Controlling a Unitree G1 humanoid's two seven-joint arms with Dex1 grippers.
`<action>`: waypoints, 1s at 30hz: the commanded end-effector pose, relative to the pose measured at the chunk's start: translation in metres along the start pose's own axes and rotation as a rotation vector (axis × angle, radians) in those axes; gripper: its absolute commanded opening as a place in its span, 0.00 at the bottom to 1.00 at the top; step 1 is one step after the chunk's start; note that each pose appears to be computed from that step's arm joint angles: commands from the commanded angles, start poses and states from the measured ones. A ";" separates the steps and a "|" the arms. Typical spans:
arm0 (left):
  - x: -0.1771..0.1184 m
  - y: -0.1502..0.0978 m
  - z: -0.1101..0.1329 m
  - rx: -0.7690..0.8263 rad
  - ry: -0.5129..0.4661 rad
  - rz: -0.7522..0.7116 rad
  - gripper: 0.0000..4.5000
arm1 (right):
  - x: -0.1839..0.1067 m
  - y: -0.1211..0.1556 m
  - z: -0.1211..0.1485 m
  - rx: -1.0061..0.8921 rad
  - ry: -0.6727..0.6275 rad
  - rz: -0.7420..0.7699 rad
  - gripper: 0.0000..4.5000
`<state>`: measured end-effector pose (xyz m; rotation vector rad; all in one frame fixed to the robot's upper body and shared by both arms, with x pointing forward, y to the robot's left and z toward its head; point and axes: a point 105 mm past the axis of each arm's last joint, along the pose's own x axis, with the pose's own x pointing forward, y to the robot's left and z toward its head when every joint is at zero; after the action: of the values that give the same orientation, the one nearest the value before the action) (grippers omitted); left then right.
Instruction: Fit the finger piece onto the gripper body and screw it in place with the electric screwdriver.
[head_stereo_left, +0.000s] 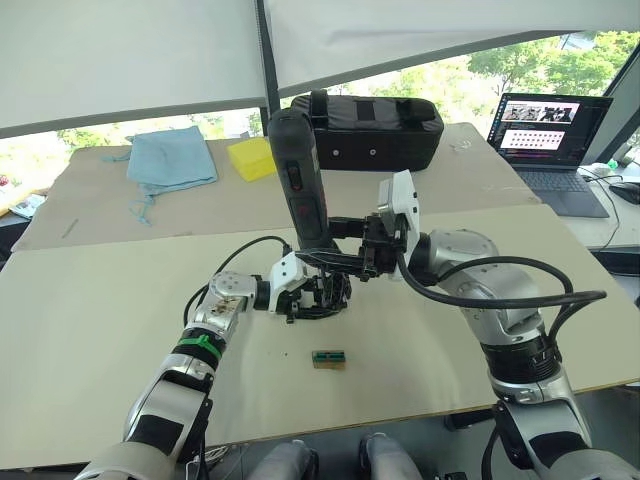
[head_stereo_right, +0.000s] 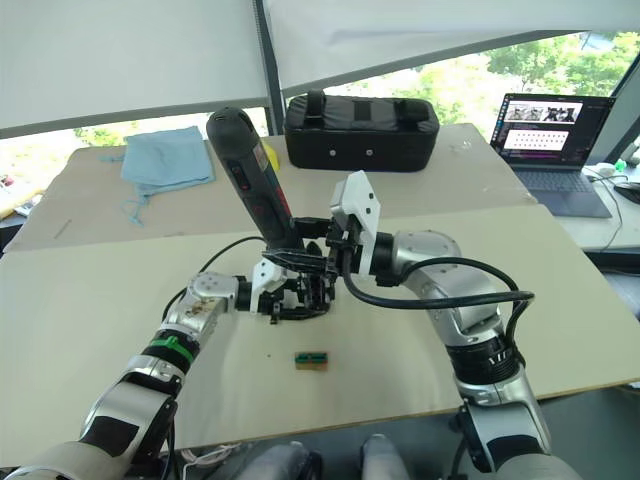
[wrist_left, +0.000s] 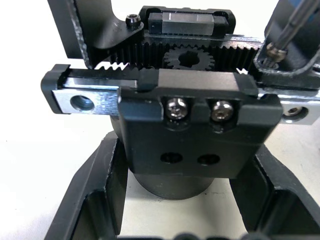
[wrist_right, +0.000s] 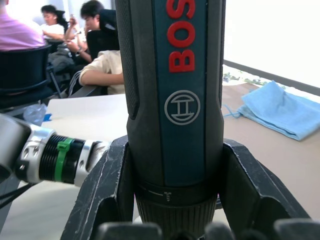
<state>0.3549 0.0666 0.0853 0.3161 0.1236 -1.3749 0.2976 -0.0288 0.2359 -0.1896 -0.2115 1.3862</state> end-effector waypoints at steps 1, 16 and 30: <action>-0.004 0.002 0.001 0.020 0.005 0.004 0.51 | -0.011 -0.011 -0.043 0.083 0.137 -0.032 0.43; -0.006 0.006 0.005 0.040 0.002 0.021 0.51 | -0.016 -0.021 -0.064 0.193 0.201 -0.046 0.43; -0.007 0.007 0.005 0.047 0.006 0.020 0.51 | -0.018 -0.022 -0.063 0.128 0.188 -0.070 0.43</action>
<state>0.3559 0.0689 0.0795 0.3301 0.1491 -1.3617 0.3150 -0.0347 0.2257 -0.1468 -0.1750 1.4102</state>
